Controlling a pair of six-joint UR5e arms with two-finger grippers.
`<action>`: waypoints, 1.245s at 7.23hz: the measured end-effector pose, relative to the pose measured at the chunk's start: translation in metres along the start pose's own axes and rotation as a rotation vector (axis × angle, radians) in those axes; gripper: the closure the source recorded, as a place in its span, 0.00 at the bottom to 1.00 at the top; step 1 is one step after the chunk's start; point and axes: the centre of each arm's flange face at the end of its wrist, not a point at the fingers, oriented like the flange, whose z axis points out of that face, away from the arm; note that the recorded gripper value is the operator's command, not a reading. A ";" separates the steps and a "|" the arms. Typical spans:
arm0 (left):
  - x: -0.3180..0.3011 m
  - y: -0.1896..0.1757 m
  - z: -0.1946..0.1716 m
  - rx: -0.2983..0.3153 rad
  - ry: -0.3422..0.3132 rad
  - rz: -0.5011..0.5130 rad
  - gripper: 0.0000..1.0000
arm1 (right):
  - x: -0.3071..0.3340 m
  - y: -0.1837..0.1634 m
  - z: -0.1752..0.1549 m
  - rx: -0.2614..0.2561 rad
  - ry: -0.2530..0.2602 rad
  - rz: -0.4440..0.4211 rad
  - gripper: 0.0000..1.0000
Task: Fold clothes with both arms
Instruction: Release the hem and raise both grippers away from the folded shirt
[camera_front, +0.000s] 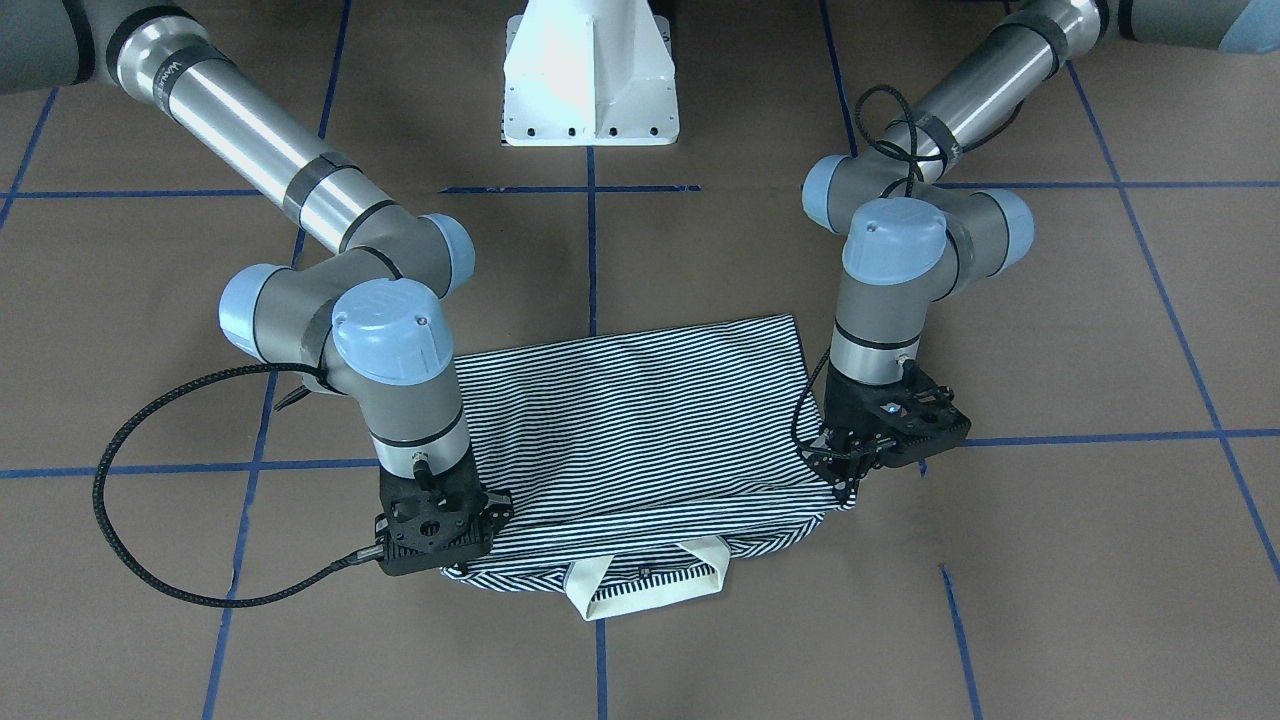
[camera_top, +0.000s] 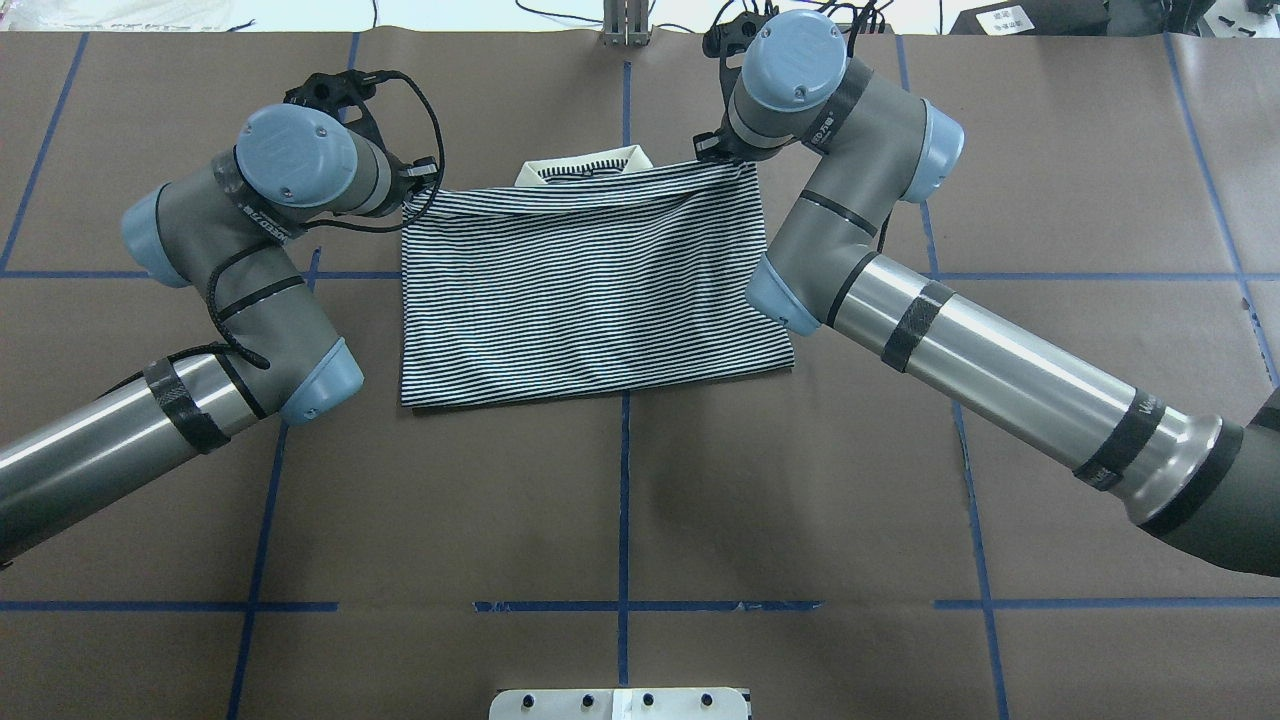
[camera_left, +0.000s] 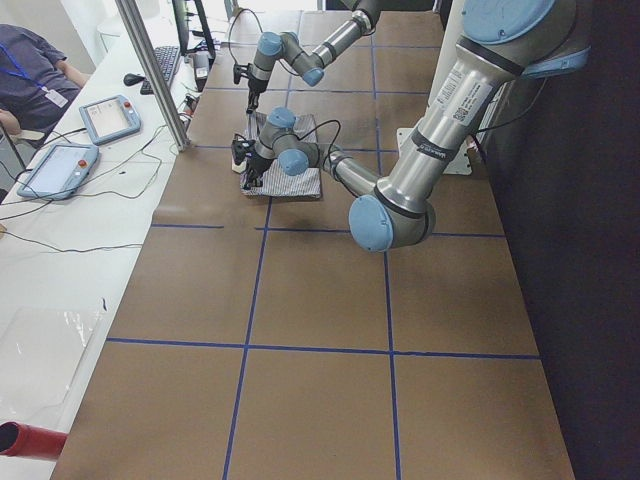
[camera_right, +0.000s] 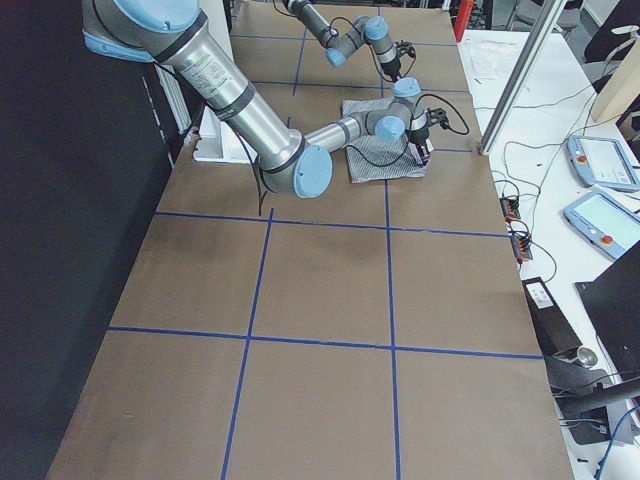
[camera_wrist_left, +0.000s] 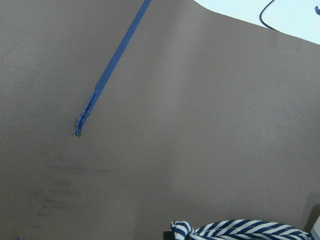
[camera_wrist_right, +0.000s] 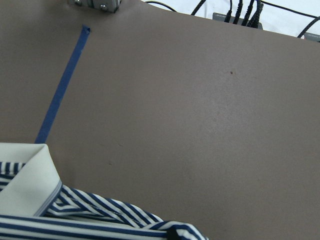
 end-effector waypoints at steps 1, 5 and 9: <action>0.003 0.000 -0.001 -0.001 0.004 0.003 1.00 | -0.001 0.000 -0.001 0.003 -0.004 0.000 1.00; 0.004 0.000 -0.002 0.000 0.006 0.037 0.00 | -0.001 0.000 -0.002 0.006 -0.019 0.013 0.00; 0.014 -0.010 -0.027 0.009 0.043 0.039 0.00 | 0.039 0.038 -0.021 -0.111 -0.148 0.084 0.01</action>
